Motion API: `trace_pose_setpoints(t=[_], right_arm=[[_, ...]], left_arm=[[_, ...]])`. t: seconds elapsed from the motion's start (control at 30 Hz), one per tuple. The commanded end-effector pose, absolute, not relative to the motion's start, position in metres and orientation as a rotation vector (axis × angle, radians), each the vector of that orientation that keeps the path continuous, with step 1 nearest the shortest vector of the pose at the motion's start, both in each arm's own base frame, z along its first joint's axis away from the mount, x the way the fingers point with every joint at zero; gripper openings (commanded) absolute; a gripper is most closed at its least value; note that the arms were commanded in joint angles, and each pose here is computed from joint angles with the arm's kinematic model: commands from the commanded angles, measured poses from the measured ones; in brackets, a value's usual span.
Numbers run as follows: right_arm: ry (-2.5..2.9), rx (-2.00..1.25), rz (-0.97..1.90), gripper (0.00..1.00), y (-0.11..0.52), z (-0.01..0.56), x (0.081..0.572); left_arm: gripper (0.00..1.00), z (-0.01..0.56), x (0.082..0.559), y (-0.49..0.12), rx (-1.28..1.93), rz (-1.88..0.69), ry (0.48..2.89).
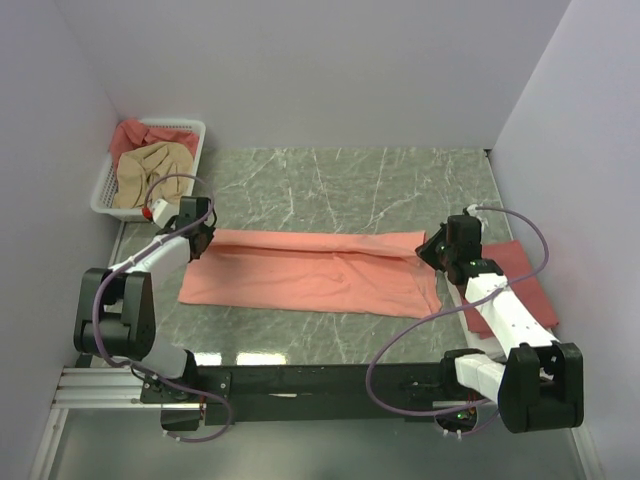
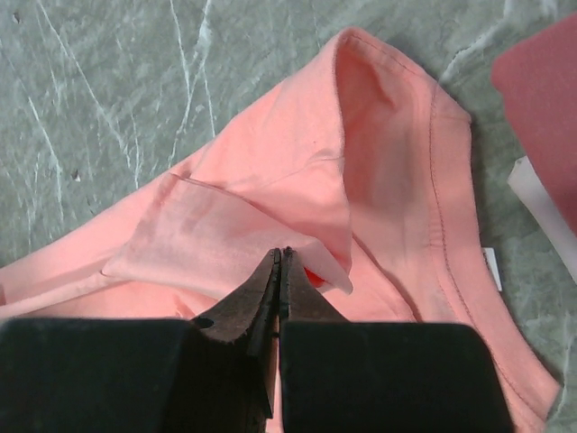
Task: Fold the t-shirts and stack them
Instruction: Fold the tshirt
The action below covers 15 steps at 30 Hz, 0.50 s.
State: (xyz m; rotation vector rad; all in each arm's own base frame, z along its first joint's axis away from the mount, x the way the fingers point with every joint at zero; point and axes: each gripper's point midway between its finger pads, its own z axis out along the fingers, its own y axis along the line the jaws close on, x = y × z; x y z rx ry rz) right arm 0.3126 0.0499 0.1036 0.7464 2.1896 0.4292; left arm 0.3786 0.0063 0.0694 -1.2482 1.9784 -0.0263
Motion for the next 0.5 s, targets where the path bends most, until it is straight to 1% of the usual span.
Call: trace_pose_setpoints(t=[0.0,0.2,0.27,0.3,0.33,0.37,0.43,0.47], right_arm=[[2.139,0.73,0.442,0.0,0.049,0.112,0.314],[2.158,0.727,0.458,0.0,0.051,0.099,0.305],[2.164,0.729,0.456,0.0,0.051,0.094,0.302],[2.168,0.727,0.455,0.0,0.052,0.092,0.301],[2.174,0.73,0.451,0.0,0.051,0.089,0.299],[2.177,0.724,0.454,0.0,0.052,0.088,0.299],[2.181,0.723,0.458,0.0,0.052,0.085,0.297],[2.178,0.723,0.46,0.0,0.052,0.085,0.297]], left_arm=[[0.01,0.086,0.382,0.009,-1.259,-0.074,1.893],[0.01,0.081,0.368,0.01,-1.266,-0.086,1.882],[0.04,0.081,0.366,0.01,-1.258,-0.098,1.877],[0.07,0.08,0.361,0.01,-1.26,-0.099,1.875],[0.18,0.078,0.359,0.009,-1.265,-0.105,1.873],[0.23,0.079,0.358,0.008,-1.265,-0.126,1.865],[0.31,0.077,0.347,0.007,-1.289,-0.154,1.844],[0.31,0.078,0.344,0.008,-1.296,-0.163,1.831]])
